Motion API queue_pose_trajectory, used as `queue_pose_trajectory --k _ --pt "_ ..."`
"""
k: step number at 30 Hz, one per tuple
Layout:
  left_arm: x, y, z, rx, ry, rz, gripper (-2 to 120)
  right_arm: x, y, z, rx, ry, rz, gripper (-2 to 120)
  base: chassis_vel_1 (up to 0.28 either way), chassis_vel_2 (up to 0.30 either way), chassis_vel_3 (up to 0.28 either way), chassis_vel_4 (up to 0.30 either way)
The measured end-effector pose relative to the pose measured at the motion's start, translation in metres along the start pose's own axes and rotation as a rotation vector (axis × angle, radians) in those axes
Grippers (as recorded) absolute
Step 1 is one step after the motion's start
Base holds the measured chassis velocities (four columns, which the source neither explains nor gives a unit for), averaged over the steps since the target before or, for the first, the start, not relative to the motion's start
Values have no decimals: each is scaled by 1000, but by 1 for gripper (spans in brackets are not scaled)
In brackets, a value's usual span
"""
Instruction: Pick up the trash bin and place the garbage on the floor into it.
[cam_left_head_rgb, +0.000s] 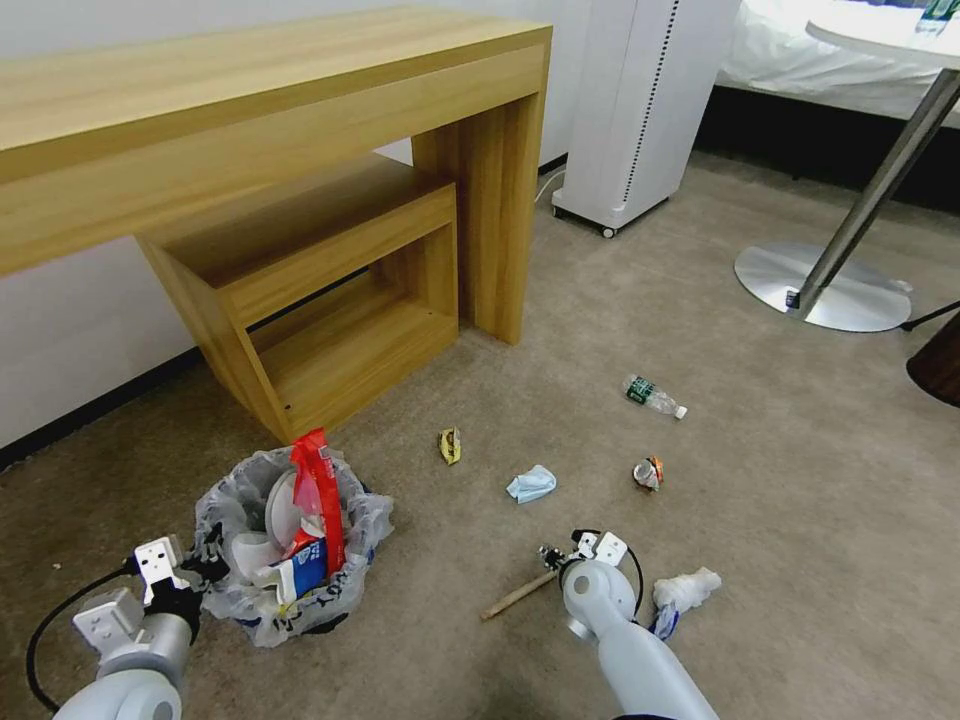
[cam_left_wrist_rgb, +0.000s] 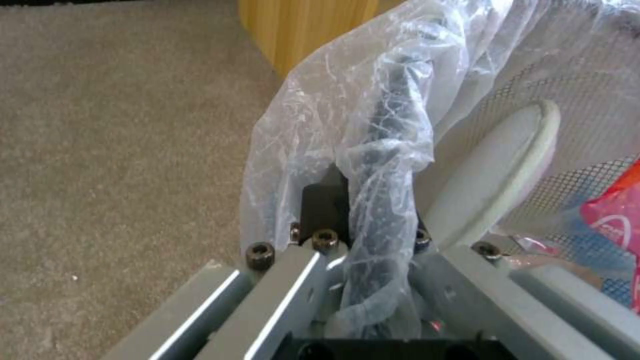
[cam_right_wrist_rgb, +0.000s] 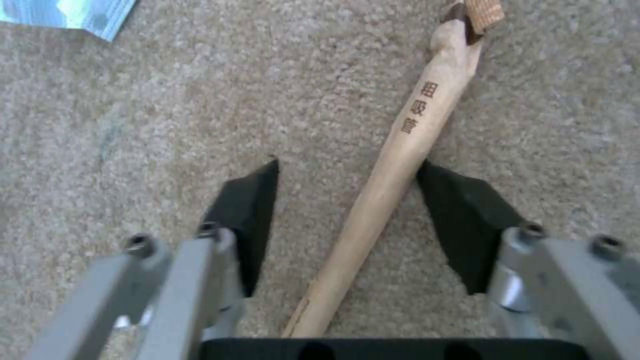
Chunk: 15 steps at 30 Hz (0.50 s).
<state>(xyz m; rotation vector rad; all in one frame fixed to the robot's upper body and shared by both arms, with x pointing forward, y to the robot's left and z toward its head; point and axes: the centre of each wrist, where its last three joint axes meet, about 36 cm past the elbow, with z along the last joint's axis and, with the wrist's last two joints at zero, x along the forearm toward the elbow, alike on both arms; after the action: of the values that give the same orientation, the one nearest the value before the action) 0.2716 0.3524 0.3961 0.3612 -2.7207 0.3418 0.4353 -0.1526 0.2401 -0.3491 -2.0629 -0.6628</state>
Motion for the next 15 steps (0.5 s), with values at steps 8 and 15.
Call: queue_pose_trajectory --k 8,15 --pt "1 -1 0 1 -3 0 1 -1 -2 1 16 -7 1 36 0 0 0 0" --pt "2 -1 0 1 -7 1 1 -2 -6 3 33 -11 4 22 0 0 0 0"
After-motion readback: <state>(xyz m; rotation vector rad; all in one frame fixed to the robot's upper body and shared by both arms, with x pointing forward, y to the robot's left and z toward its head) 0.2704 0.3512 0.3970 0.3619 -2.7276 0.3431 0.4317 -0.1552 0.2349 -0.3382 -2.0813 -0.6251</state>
